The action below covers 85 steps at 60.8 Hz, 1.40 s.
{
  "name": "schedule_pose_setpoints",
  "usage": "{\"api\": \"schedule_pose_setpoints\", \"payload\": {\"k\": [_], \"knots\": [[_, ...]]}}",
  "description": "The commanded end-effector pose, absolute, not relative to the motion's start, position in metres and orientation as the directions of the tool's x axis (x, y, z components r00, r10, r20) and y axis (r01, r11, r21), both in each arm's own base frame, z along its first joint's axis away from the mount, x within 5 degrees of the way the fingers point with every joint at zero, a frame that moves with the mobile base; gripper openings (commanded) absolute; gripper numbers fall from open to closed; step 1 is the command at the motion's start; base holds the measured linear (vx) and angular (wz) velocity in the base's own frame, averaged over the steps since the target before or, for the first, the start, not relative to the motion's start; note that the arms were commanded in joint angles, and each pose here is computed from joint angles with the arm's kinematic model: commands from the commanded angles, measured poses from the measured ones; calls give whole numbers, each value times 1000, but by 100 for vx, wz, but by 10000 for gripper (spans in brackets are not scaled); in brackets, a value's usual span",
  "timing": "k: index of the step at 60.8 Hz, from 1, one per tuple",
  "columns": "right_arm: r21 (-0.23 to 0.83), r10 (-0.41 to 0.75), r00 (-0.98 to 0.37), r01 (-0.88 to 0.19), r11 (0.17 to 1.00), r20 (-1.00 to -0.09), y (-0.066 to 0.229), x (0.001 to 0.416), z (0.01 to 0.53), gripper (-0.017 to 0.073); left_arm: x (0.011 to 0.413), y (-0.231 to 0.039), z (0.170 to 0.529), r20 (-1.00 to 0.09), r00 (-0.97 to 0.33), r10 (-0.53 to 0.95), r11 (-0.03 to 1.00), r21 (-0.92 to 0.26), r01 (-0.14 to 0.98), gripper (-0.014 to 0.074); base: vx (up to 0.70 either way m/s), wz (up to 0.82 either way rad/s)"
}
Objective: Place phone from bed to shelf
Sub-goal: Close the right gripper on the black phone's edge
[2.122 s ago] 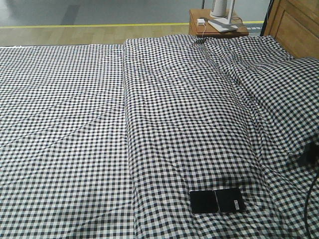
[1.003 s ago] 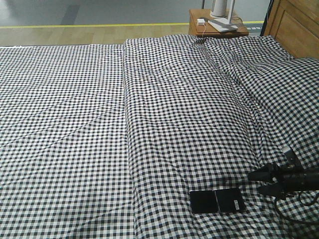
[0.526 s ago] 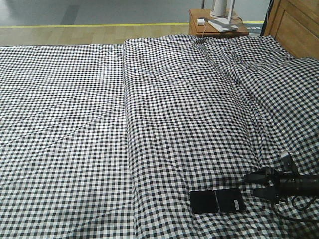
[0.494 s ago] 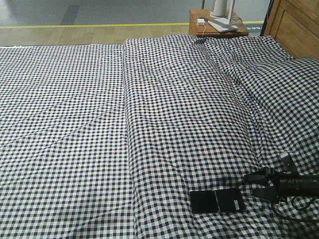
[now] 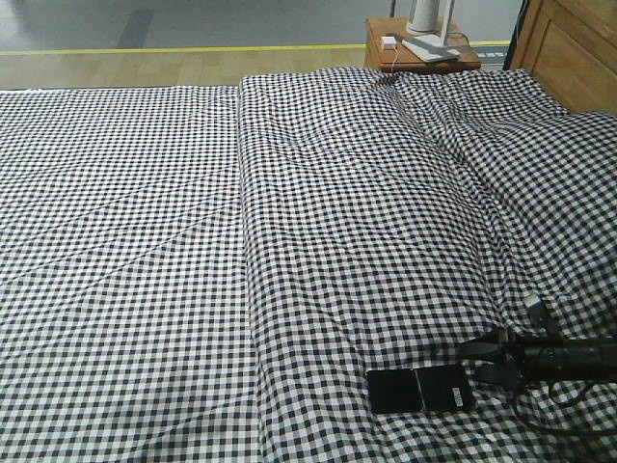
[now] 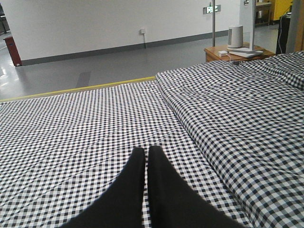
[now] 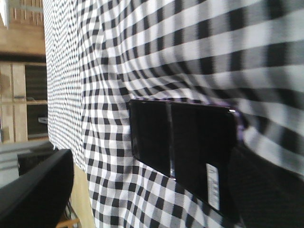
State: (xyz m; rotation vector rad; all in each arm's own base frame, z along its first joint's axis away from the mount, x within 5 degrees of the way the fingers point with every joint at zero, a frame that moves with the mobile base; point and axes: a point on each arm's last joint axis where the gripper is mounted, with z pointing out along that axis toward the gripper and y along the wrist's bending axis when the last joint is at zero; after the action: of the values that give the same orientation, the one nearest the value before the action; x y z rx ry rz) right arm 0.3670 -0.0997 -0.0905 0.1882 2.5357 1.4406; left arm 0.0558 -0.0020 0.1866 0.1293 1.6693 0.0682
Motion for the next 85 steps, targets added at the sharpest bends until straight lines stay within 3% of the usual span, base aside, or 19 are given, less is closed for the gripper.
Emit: {"api": "schedule_pose_setpoints", "payload": {"k": [1,24,34,52,85], "knots": [[860,208,-955,-78,503,-209,-103,381,-64,615,55,-2,201,-994,-1,108,994,108,35,1,0,0],[831,212,-951,-74,552,-225,-106,382,-69,609,55,-2,201,-994,-1,108,994,108,35,1,0,0],[850,223,-956,-47,525,-191,-102,377,-81,605,55,-2,201,-994,-1,108,994,108,35,1,0,0],[917,263,-956,-12,399,-127,-92,366,-97,597,55,-2,201,-994,-1,108,994,108,35,1,0,0],[906,169,-971,-83,414,-167,-55,379,-96,594,55,-2,201,-994,-1,108,994,108,35,1,0,0]]}}
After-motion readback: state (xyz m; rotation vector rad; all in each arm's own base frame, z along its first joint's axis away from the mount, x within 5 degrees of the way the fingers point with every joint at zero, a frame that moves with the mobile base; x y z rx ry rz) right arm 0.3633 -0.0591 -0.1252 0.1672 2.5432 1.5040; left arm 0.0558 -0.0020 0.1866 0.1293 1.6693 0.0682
